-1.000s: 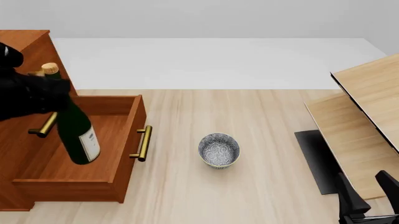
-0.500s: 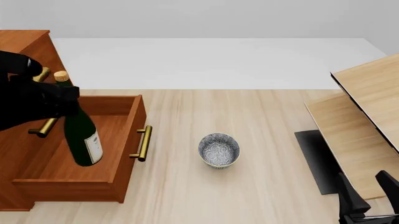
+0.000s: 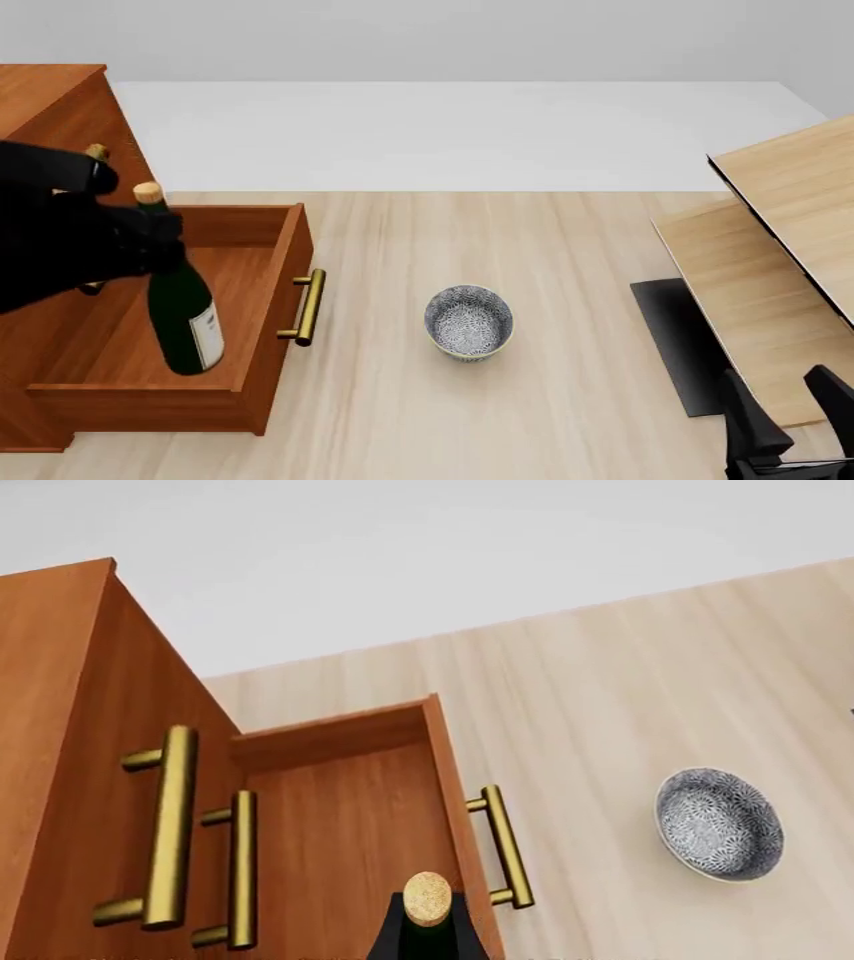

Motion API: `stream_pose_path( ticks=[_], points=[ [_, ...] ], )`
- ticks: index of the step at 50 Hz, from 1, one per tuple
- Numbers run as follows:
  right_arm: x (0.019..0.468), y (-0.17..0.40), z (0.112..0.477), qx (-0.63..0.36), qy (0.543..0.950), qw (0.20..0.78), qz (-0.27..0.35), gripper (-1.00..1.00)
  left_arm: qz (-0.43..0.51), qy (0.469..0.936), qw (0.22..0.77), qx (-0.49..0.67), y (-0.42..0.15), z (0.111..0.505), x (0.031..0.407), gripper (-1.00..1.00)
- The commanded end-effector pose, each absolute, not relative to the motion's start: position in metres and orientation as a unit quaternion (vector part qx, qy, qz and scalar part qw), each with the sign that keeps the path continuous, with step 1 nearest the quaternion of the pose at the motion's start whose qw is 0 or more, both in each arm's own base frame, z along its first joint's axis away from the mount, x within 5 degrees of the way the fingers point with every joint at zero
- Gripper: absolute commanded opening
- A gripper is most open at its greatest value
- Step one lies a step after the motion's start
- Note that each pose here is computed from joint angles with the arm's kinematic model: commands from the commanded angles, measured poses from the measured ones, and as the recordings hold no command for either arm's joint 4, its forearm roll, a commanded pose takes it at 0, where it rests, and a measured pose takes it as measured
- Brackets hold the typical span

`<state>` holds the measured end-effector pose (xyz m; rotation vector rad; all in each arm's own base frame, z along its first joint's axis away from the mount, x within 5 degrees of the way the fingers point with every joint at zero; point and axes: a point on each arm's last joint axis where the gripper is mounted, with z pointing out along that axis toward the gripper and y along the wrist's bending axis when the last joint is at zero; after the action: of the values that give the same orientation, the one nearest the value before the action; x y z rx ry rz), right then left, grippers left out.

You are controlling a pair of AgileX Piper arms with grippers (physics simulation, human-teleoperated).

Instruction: Put the wine bottle in the bottom drawer of the cabinet.

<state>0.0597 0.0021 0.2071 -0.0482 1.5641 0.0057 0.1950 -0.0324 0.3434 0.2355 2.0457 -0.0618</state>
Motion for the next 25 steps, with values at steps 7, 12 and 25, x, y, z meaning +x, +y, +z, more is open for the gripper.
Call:
stream_pose_path(
  ticks=[7, 12, 25],
  points=[
    [0.06, 0.002, 0.207, -0.021, 0.704, 0.709, 0.003, 1.0, -0.04, 0.856, 0.511, 0.064, -0.031, 0.336, 0.2, -1.0],
    [0.06, 0.002, 0.207, -0.021, 0.704, 0.71, 0.003, 1.0, -0.04, 0.859, 0.506, 0.062, -0.031, 0.331, 0.201, -1.0],
    [0.059, 0.002, 0.207, -0.022, 0.704, 0.71, 0.003, 1.0, -0.05, 0.863, 0.501, 0.05, -0.033, 0.325, 0.206, -1.0]
  ],
)
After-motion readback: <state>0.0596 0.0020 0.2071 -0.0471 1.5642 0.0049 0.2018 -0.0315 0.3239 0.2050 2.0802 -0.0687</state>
